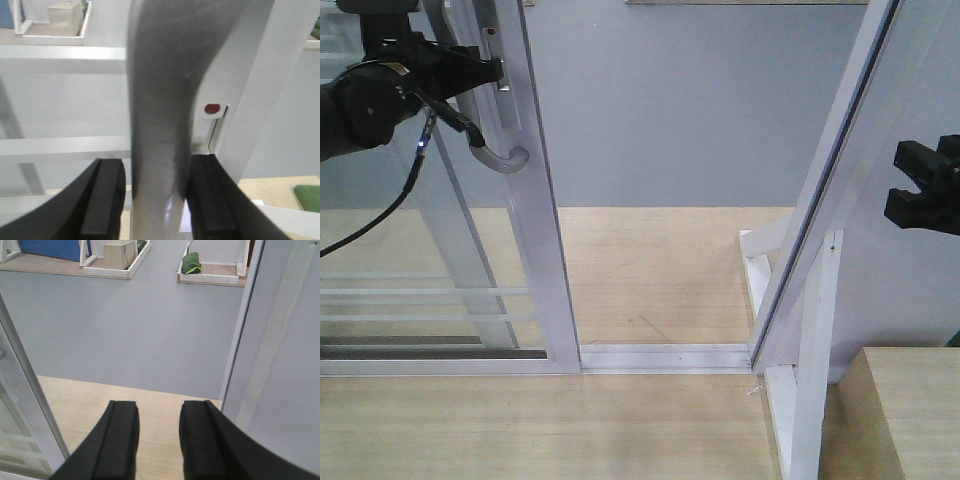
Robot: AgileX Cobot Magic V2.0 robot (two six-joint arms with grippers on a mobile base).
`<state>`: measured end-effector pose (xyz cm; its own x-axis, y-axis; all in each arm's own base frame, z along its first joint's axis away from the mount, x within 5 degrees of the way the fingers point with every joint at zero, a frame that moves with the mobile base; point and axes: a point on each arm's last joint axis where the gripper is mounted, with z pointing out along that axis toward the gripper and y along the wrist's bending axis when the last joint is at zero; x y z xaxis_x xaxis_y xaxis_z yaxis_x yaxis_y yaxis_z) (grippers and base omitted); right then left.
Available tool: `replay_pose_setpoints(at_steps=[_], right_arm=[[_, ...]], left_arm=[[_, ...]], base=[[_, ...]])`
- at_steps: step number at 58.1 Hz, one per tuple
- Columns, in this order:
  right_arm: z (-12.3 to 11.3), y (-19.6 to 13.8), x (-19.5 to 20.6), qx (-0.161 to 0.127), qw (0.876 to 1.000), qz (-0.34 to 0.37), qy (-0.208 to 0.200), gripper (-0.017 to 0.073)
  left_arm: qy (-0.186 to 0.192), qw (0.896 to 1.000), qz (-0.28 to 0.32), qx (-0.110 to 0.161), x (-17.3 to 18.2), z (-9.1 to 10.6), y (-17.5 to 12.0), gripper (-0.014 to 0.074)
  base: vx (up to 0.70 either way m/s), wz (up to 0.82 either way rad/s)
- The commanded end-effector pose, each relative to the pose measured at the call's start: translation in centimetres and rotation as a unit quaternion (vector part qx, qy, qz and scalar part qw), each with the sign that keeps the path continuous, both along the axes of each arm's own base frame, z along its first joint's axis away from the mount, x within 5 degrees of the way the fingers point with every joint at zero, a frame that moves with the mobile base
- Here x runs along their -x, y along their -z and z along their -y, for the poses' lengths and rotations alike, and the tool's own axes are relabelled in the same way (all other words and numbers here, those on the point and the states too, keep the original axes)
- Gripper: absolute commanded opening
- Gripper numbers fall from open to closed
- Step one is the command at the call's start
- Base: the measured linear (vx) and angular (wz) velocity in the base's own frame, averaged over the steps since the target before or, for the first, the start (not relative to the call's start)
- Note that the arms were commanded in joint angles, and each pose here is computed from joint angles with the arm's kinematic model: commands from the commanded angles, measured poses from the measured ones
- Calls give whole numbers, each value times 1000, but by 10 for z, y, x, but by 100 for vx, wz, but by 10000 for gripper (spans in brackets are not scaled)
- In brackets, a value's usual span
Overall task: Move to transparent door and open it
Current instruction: 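Slide the door farther open with the left gripper, away from the frame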
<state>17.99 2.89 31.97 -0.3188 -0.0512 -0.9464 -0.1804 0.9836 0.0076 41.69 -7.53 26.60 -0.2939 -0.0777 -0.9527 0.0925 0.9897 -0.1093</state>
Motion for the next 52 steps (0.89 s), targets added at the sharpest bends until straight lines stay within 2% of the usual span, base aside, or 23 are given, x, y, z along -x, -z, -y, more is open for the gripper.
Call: replay_pose_setpoints(at_steps=[1, 19, 33, 41, 52], right_arm=[[3, -19, -1, 0, 998, 59, 11, 295], [3, -19, -1, 0, 998, 58, 11, 295], [3, -18, -1, 0, 998, 58, 11, 295], [3, -18, -1, 0, 998, 58, 11, 295], [3, -18, -1, 0, 998, 58, 11, 295]], left_arm=[[-23, 995, 93, 13, 6, -11, -47, 398], [-39, 996, 86, 7, 12, -32, -59, 398], [-57, 994, 90, -32, 17, -56, -68, 398], [-76, 993, 79, -34, 18, -74, -68, 398], [-91, 993, 69, -37, 18, -89, -67, 398]], base=[[0, 0], [0, 0], [0, 0], [0, 0], [0, 0]])
